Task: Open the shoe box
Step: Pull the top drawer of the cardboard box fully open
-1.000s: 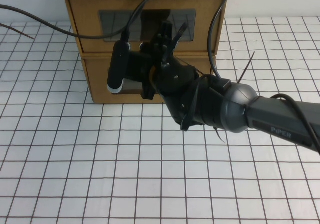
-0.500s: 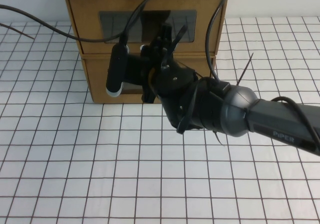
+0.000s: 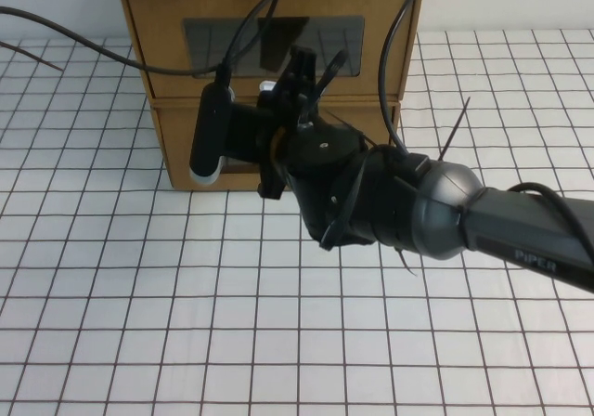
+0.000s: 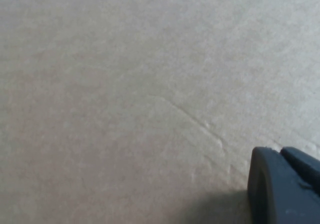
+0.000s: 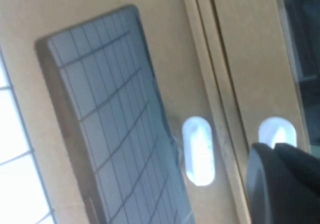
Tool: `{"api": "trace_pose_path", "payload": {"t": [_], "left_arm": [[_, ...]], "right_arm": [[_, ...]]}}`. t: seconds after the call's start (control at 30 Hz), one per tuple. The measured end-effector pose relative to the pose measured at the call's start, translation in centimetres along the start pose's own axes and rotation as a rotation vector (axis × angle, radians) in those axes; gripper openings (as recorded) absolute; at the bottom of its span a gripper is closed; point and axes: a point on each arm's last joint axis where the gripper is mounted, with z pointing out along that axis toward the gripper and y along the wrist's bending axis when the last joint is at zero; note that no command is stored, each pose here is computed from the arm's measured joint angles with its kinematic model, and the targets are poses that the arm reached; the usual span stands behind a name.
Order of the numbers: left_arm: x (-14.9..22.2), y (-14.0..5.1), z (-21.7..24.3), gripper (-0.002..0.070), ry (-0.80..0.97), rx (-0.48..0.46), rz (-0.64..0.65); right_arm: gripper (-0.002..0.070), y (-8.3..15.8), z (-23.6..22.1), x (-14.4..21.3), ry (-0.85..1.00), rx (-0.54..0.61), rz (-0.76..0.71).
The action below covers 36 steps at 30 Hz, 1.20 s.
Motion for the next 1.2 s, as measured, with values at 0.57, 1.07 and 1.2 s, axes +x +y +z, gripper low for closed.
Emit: {"api": "trace_pose_path", "payload": {"t": [0.57,1.07,1.2], "left_arm": [[0.0,0.0,0.0,-0.0002,0.000,0.000,0.000],[0.0,0.0,0.0,-0.0002,0.000,0.000,0.000],[0.0,0.0,0.0,-0.0002,0.001,0.001,0.000]], "right_arm": [[0.0268,-0.2,0.0,0.2,0.027,0.024,-0.009],[0.0270,0.6,1.9,0.8,0.008,0.052,-0.046],[0.0270,0.5,2.2,1.0,-0.007,0.041,-0.042]]}}
